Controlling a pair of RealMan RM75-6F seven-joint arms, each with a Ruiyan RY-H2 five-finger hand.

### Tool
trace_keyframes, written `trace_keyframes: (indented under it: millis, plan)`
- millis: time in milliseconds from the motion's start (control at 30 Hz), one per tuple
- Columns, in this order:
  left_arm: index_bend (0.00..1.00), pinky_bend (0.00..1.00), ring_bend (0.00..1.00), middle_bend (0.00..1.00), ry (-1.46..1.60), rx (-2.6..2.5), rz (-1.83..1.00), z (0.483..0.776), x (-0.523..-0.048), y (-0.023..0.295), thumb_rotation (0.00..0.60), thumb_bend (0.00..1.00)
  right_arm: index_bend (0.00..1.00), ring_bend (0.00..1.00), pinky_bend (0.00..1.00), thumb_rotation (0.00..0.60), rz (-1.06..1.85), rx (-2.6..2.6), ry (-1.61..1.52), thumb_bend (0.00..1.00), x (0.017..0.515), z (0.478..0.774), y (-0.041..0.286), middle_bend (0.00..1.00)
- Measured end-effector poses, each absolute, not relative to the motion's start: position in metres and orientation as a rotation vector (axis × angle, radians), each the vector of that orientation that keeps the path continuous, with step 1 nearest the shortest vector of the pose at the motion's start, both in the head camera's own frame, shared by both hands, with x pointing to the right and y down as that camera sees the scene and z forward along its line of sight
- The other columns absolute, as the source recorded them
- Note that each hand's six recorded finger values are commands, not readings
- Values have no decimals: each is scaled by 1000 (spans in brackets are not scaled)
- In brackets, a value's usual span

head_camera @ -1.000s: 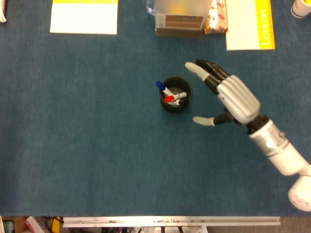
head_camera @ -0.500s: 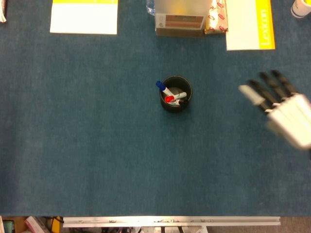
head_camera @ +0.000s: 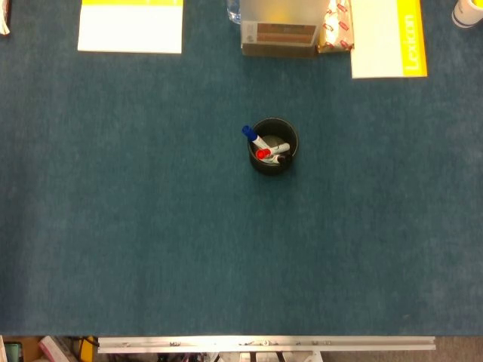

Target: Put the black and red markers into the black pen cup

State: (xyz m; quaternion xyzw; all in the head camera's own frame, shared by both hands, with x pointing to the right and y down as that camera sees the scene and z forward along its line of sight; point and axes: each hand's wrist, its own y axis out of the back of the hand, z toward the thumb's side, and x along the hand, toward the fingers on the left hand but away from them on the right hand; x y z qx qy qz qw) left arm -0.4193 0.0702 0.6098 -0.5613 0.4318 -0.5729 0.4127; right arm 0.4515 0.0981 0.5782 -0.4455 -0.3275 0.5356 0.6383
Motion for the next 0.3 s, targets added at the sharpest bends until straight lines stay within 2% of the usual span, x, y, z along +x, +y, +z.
trace_keyframes:
  millis: [300]
  plan:
    - [375, 41, 0, 39, 1108, -1398, -1475, 614, -429, 68, 600, 218, 165, 62, 117, 600, 1249, -1032, -861, 0, 477, 580, 99, 189]
